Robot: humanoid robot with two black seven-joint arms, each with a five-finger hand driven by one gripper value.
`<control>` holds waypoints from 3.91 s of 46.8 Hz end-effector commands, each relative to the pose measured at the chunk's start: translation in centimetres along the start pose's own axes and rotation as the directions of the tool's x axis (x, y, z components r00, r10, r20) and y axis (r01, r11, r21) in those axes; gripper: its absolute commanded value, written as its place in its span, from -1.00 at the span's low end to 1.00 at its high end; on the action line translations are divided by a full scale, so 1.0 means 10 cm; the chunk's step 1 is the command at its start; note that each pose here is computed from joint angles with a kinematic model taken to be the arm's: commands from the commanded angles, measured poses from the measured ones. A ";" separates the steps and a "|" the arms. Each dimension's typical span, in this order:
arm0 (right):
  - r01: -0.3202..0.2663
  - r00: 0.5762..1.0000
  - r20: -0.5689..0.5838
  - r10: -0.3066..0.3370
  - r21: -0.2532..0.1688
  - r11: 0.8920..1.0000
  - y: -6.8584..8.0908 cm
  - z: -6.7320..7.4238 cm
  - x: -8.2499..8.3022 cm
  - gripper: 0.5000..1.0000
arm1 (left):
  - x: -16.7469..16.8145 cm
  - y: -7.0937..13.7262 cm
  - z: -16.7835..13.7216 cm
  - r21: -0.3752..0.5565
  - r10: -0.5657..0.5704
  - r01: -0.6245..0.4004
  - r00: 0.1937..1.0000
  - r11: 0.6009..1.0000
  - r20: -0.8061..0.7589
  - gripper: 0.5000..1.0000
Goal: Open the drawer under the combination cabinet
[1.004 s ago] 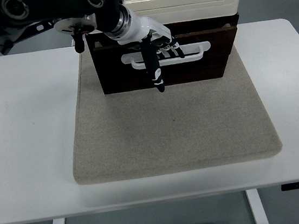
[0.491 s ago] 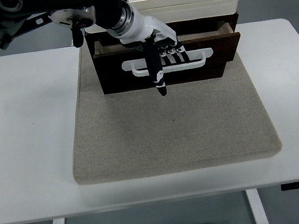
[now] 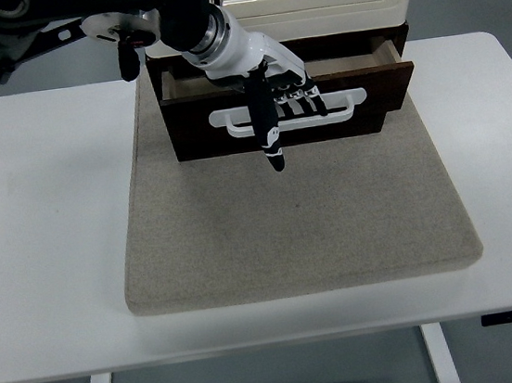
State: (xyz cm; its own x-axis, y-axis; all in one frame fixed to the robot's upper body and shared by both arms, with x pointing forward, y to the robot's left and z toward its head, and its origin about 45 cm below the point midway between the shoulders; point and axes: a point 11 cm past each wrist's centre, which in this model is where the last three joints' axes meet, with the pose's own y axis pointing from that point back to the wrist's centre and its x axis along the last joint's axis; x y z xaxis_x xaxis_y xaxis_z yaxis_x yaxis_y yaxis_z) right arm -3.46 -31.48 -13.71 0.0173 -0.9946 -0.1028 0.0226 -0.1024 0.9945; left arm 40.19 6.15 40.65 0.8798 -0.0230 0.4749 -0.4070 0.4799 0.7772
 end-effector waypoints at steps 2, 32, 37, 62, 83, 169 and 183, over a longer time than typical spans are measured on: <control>0.000 1.000 0.000 0.000 0.000 1.000 0.00 0.00 0.00 0.70 | 0.00 0.02 0.03 -0.008 -0.005 0.005 1.000 1.000 0.006 1.00; 0.000 1.000 0.000 0.000 0.000 1.000 0.00 0.00 0.00 0.70 | -0.11 0.13 0.14 -0.052 -0.075 0.077 0.996 0.996 0.041 1.00; 0.000 1.000 0.000 0.000 0.000 1.000 0.00 0.00 0.00 0.70 | -0.10 0.15 0.16 -0.057 -0.070 0.073 0.997 0.996 0.044 1.00; 0.000 1.000 0.000 0.000 0.000 1.000 0.00 0.00 0.00 0.70 | 0.41 0.84 0.95 -0.384 0.115 -0.104 0.993 0.917 0.006 1.00; 0.000 1.000 0.000 0.000 0.000 1.000 0.00 0.00 0.00 0.70 | 1.00 2.29 1.20 -0.739 0.335 -0.383 0.915 0.553 -0.224 1.00; 0.000 1.000 -0.002 0.000 -0.002 1.000 0.00 0.01 0.00 0.70 | 1.07 0.49 -3.00 0.234 -0.210 -0.838 -0.376 0.492 -0.903 1.00; 0.002 1.000 0.000 -0.002 -0.005 1.000 0.00 0.03 0.00 0.70 | 0.90 0.11 -2.93 0.209 -0.317 -0.828 -0.414 0.520 -0.853 1.00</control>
State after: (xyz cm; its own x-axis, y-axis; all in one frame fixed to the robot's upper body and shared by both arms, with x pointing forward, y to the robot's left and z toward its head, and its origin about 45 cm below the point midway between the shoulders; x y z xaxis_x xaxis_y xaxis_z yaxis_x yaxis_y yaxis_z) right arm -3.64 -31.47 -13.71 0.0177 -0.9945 -0.1032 0.0257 -0.1028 0.9944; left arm 54.81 32.51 33.87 -0.0348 0.6094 -0.7921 -0.9919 0.0761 0.1021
